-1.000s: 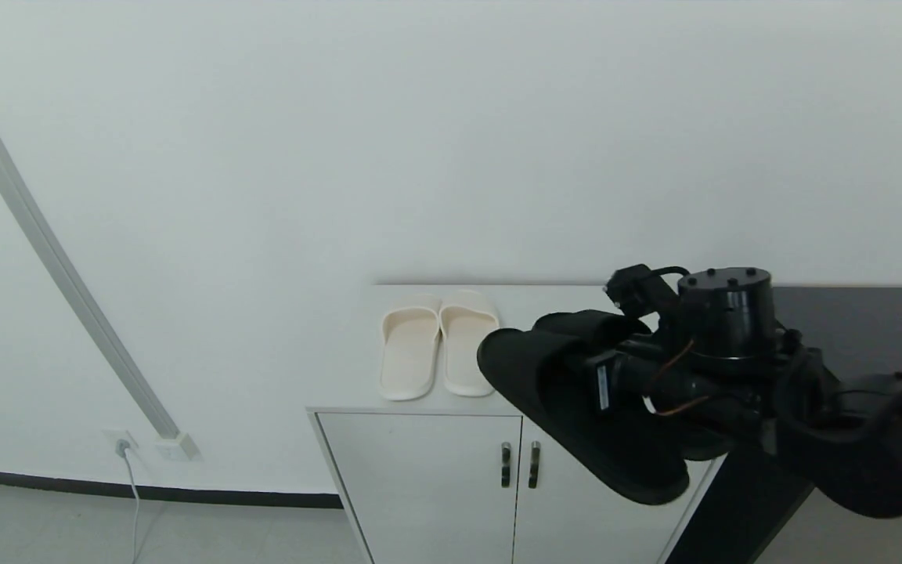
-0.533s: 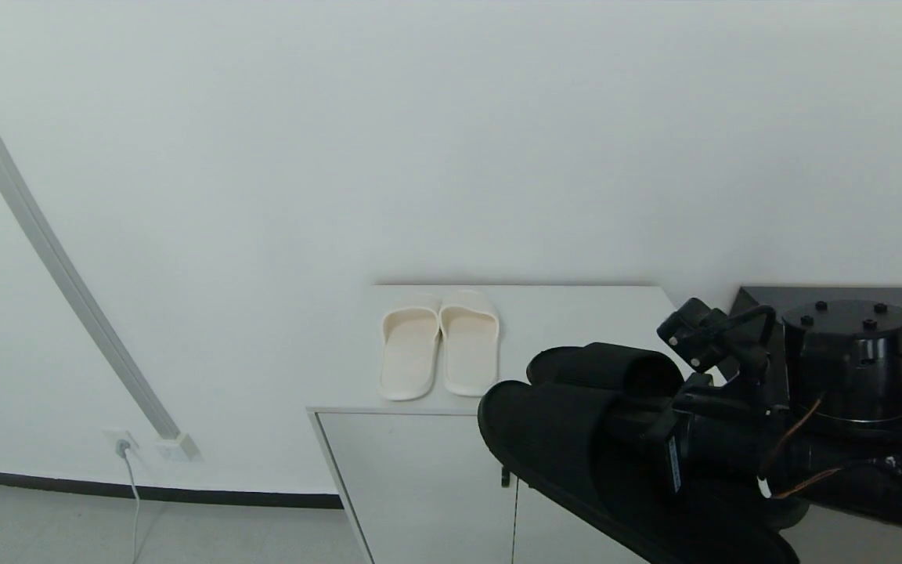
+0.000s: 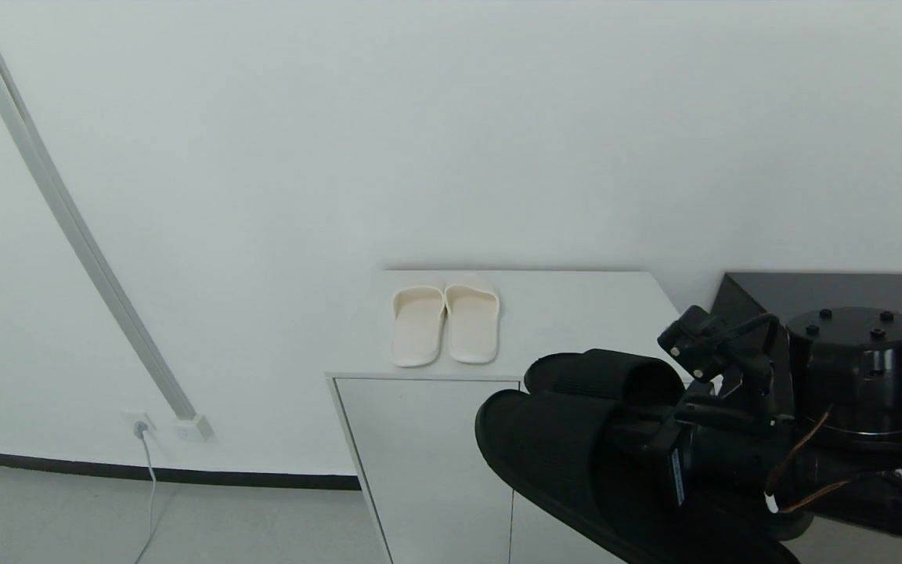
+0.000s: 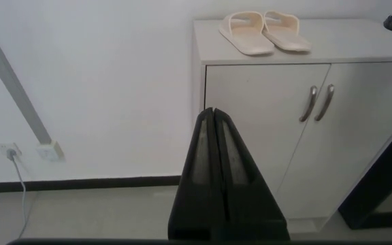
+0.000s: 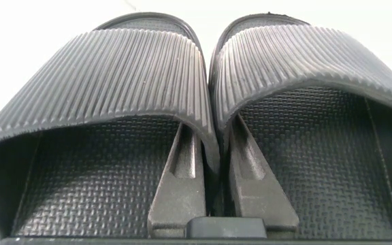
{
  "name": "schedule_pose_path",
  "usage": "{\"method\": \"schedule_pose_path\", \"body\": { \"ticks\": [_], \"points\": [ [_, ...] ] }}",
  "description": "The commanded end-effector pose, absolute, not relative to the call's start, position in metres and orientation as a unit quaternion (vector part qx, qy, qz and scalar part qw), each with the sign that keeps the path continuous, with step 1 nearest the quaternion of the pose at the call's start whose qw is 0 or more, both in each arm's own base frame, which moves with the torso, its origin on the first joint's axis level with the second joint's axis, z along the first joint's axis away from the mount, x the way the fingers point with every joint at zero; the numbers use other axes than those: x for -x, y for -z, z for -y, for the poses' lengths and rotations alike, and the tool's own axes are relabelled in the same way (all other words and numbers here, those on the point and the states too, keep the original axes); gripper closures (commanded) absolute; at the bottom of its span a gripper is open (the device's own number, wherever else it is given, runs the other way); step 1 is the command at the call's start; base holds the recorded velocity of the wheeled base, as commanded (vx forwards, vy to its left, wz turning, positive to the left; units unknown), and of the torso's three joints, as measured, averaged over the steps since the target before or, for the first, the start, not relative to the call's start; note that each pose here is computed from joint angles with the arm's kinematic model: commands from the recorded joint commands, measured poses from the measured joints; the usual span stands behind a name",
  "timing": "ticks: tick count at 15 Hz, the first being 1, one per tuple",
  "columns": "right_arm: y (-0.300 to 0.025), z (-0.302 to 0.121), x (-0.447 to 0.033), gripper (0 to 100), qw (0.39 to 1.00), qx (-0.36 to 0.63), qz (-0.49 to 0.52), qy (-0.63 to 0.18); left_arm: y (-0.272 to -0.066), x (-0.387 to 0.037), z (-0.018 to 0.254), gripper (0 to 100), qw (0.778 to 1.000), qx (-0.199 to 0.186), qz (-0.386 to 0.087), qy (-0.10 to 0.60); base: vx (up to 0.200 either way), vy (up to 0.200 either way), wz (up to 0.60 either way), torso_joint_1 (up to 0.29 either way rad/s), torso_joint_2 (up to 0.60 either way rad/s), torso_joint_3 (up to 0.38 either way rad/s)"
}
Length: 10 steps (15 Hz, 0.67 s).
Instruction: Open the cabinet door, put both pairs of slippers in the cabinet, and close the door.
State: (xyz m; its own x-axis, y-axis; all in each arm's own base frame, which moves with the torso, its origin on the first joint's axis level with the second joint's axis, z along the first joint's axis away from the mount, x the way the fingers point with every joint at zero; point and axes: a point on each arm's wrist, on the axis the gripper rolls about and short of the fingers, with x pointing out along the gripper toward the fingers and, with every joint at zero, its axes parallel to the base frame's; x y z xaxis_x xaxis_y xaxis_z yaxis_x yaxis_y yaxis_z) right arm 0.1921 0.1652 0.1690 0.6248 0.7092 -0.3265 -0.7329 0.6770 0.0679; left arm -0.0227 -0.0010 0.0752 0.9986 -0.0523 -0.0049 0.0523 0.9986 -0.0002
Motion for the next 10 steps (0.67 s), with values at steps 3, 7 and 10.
{"method": "schedule_pose_path", "body": {
  "ticks": [3, 7, 10],
  "points": [
    [-0.1679, -0.1657, -0.1920, 100, 0.900, 0.036, -0.168, -0.401, -0.0752, 0.0227, 0.0010, 100, 1.000, 0.000, -0.002, 0.026, 0.000, 0.000, 0.00, 0.000, 0.00, 0.000],
    [-0.1653, -0.1663, -0.1903, 100, 0.898, 0.040, -0.171, -0.403, -0.0752, 0.0227, 0.0011, 100, 1.000, 0.000, -0.002, 0.025, 0.000, 0.000, 0.00, 0.000, 0.00, 0.000],
    [-0.1637, -0.1666, -0.1902, 100, 0.898, 0.040, -0.174, -0.403, -0.0752, 0.0227, 0.0011, 100, 1.000, 0.000, -0.002, 0.025, 0.000, 0.000, 0.00, 0.000, 0.00, 0.000]
  ]
}}
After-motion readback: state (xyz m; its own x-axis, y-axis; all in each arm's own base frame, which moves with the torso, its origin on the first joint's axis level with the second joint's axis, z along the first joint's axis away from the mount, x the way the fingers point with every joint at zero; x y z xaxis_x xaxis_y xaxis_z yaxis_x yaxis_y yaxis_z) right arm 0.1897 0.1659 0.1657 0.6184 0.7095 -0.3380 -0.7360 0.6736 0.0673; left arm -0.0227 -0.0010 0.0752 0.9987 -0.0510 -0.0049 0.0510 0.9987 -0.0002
